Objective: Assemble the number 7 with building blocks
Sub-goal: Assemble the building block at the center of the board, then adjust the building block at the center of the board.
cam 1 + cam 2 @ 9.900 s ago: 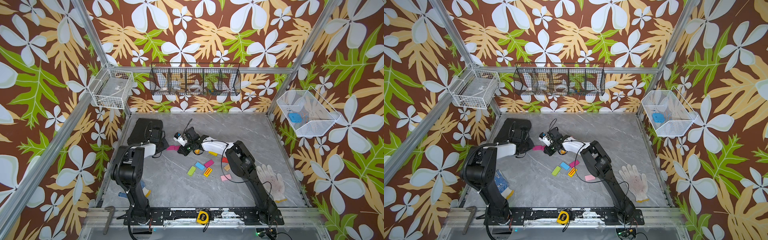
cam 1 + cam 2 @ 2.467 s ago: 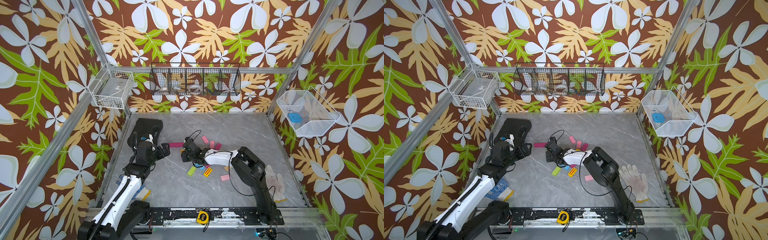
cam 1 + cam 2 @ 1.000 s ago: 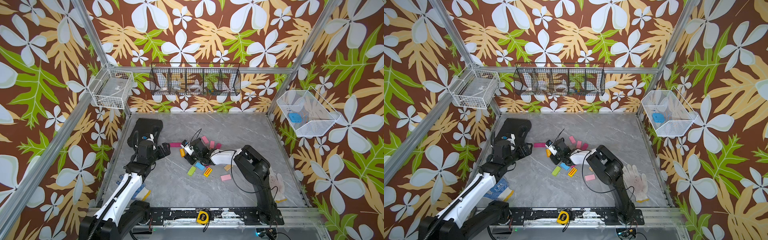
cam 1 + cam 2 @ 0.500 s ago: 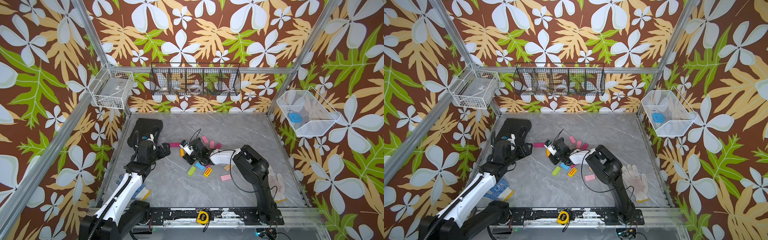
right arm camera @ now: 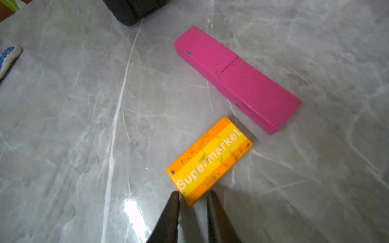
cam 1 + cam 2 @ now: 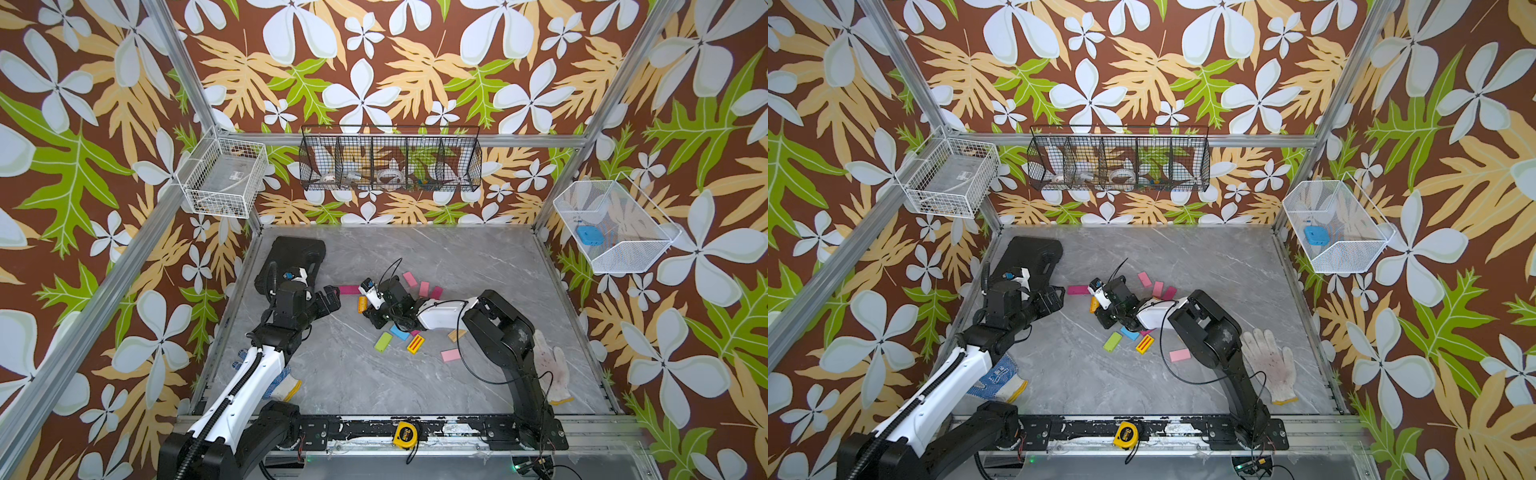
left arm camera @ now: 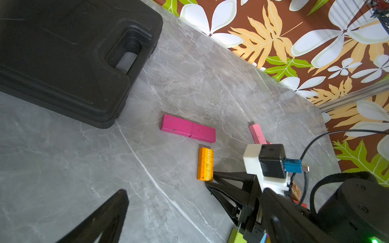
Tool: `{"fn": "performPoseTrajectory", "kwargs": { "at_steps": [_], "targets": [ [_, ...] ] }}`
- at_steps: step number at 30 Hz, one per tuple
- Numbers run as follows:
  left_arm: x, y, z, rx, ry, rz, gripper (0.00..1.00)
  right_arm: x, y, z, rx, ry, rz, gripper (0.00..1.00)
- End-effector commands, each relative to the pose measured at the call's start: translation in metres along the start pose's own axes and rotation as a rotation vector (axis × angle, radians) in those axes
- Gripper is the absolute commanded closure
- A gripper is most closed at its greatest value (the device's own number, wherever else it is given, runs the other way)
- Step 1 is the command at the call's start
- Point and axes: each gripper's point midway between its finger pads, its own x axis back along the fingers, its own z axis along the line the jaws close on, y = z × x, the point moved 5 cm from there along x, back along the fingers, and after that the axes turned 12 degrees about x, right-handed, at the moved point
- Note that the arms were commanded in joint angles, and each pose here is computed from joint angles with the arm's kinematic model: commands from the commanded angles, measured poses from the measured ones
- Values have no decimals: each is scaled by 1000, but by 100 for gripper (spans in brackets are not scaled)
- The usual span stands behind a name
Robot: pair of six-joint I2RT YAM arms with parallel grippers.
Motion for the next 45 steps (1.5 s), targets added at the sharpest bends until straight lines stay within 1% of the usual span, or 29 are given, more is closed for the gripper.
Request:
{"fn": "performPoseTrajectory", "kwargs": {
  "at_steps": [1, 14, 18, 23, 29, 36, 40, 45],
  "targets": [
    [0, 2, -1, -10, -3, -13, 0, -3, -23, -3, -68, -32, 87, 75],
    [1, 2, 0, -12, 4, -17, 0, -4, -22, -5, -49, -51, 96, 74],
    [1, 2, 0, -11, 4, -16, 0, 6, -19, -1, -25, -34, 70, 73],
    [1, 2, 0, -10, 2, -16, 0, 23, -26, 3, -3, -9, 94, 68],
    [1, 1, 0, -10, 0, -17, 0, 39, -39, 18, -35, 85, 126, 58],
    [0, 2, -1, -10, -8, -17, 0, 71, -39, 30, -84, 99, 78, 47],
    [-1, 1, -1, -8, -14, -13, 0, 86, -48, 40, -115, 86, 106, 45],
    [-5, -1, 1, -4, -9, -2, 0, 97, -69, 53, -195, 125, 176, 44]
  ]
}}
